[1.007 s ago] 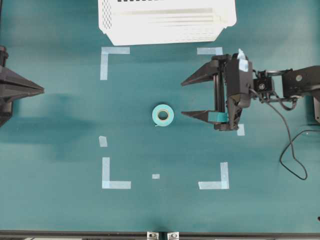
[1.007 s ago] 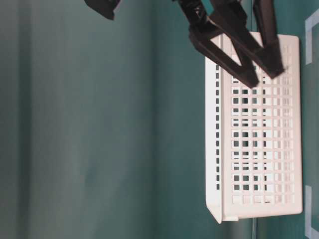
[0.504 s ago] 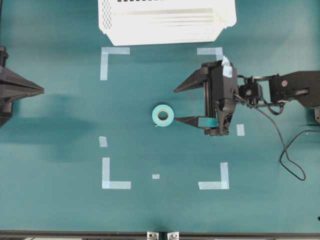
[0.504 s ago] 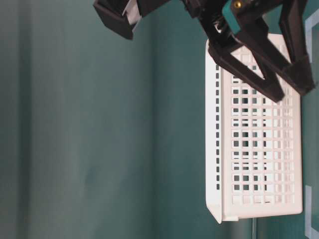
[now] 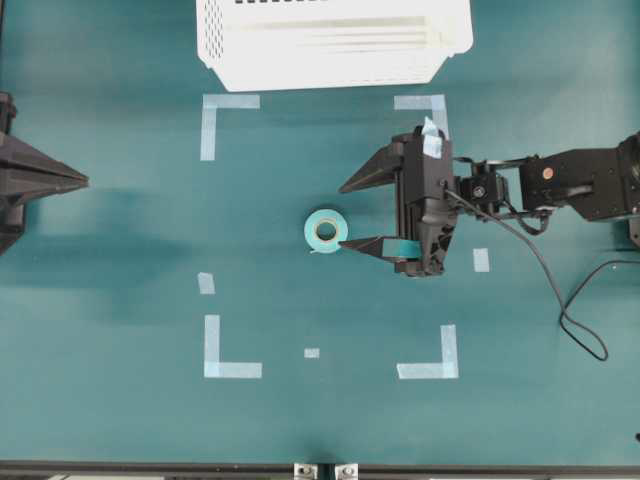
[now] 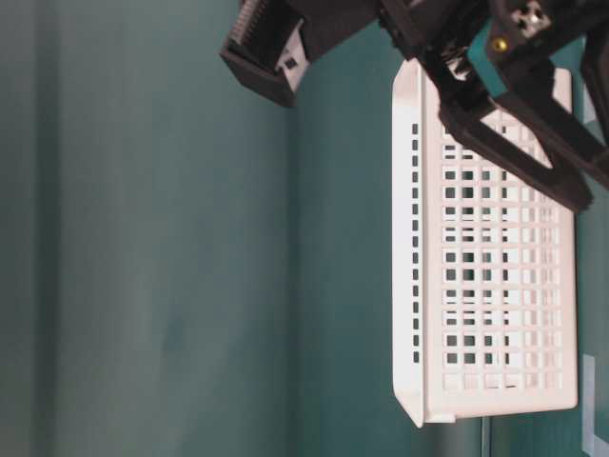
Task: Put the tape in the middle into the white basket.
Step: 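Move the open right gripper left toward the teal tape roll, then lower the right gripper around the tape roll and close on it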
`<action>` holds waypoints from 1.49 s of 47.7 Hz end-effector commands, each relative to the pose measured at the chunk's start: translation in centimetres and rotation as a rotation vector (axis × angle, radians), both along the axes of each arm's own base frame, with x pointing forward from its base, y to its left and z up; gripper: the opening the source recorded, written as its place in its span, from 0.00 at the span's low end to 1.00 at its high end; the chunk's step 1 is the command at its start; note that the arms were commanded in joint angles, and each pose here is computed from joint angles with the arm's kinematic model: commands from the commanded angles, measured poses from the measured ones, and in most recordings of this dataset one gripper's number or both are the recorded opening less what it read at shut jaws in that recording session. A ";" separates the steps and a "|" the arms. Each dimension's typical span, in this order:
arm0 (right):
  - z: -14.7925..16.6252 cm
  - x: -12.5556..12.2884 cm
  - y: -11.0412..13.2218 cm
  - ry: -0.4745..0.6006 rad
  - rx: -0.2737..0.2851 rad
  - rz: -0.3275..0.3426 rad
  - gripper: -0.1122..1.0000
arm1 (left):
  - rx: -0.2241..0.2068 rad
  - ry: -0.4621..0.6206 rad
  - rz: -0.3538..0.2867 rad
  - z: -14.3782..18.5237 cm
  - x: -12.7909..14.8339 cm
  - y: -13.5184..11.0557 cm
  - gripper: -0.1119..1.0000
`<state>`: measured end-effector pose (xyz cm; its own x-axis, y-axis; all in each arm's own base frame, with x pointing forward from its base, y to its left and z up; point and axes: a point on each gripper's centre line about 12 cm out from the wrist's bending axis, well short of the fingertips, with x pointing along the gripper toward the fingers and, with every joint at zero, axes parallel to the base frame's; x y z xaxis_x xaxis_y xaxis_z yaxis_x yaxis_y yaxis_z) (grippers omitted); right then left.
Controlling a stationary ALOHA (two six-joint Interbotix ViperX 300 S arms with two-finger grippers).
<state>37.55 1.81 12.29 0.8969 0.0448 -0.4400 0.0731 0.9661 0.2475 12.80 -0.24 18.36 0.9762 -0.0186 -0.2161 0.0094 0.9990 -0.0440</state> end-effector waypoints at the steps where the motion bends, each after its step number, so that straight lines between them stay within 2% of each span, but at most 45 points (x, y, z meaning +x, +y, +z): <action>1: 0.6 0.7 0.2 -0.018 0.007 0.003 1.00 | 0.000 -0.011 -0.003 0.4 0.1 0.0 0.00; 32: -1.4 2.5 0.6 0.056 0.012 0.003 1.00 | 0.000 -0.018 -0.002 0.2 0.1 0.0 0.00; 38: -1.8 2.7 0.6 0.080 0.028 -0.007 1.00 | 0.000 -0.018 -0.002 0.2 0.1 0.0 0.00; 71: -2.8 3.4 0.6 0.111 0.034 -0.012 1.00 | -0.002 -0.018 -0.002 0.2 0.1 0.0 0.00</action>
<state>40.40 2.25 8.41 0.8284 0.0475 -0.5581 0.1229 0.9567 0.2639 12.77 -0.23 18.00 0.9772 -0.0182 -0.2116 0.0090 0.9990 -0.0440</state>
